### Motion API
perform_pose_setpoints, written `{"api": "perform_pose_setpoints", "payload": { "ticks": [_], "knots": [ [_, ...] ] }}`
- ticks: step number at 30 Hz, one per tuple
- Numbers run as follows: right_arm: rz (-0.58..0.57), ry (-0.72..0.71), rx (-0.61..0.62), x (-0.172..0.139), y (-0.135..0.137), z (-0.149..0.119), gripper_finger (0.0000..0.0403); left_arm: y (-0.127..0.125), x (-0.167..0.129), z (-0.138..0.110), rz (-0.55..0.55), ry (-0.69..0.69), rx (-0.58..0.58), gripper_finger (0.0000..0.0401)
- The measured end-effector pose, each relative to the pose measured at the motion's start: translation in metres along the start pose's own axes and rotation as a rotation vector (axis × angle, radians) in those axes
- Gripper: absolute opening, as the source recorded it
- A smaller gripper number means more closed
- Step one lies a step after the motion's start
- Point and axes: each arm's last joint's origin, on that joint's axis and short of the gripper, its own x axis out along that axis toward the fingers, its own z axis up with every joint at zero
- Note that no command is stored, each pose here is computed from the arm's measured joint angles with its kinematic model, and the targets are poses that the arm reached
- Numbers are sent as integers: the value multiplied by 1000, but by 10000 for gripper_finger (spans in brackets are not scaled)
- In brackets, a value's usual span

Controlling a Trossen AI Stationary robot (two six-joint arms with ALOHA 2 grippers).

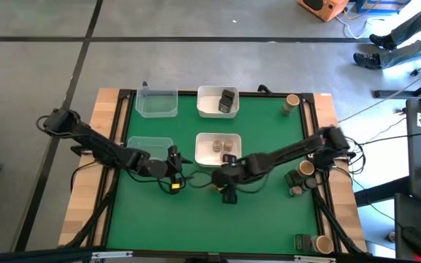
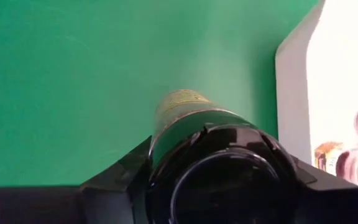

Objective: Sort spices by type
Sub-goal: Move the top green seasoning bottle to the center of the table

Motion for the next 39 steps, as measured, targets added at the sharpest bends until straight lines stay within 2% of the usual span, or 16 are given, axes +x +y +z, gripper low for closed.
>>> {"api": "perform_pose_setpoints", "payload": {
  "ticks": [4,10,16,19,26,32,39],
  "knots": [
    [-20,37,7,16,-7,13,205,-5,-2,-1,-20,-1,6,269],
    [-35,85,19,32,-18,13,207,-9,-4,-2,-35,-3,10,269],
    [-31,75,-1,35,-17,14,215,-9,-4,-2,-36,-3,-1,269],
    [-25,54,-11,35,-17,16,235,-9,-4,-2,-36,-4,-4,269],
    [-59,35,-14,35,-18,17,322,-9,-4,-2,-36,-4,-4,269],
    [-41,59,-43,9,-14,13,361,-9,-4,-1,-37,-9,-6,269],
    [-177,84,-81,-27,5,-2,366,-6,-3,4,-33,-51,-43,269]
  ]
}}
